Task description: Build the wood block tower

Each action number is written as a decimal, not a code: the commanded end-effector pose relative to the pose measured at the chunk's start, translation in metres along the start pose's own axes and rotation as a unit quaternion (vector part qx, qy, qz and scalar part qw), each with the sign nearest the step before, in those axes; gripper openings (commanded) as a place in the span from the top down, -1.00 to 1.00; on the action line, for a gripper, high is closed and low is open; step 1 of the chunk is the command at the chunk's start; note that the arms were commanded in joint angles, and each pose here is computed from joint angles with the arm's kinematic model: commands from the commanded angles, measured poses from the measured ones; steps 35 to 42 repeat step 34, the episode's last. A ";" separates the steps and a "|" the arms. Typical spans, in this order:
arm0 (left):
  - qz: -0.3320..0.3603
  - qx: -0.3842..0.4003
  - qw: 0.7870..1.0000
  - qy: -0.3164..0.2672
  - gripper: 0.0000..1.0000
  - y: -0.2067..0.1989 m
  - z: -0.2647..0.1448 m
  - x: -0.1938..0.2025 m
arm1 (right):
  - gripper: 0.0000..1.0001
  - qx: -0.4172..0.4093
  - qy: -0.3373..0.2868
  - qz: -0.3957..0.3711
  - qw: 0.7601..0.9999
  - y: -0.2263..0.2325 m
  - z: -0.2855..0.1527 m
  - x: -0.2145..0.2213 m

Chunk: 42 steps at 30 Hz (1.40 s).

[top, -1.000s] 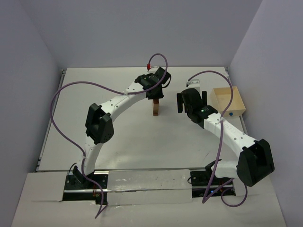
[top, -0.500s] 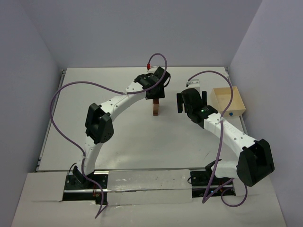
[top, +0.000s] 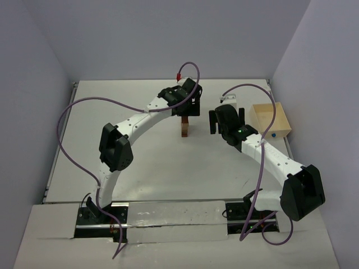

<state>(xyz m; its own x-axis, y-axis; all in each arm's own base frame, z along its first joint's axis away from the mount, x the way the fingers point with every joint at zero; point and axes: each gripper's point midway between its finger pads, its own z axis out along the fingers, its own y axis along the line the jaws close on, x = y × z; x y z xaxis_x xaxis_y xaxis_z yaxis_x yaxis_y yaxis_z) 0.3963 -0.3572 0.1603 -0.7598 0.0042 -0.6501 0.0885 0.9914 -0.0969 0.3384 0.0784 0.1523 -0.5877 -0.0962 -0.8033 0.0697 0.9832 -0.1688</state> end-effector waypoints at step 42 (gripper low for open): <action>0.022 0.073 0.996 -0.051 -0.96 0.236 -0.036 0.015 | -0.99 -0.097 0.095 0.056 0.989 0.042 0.038 -0.030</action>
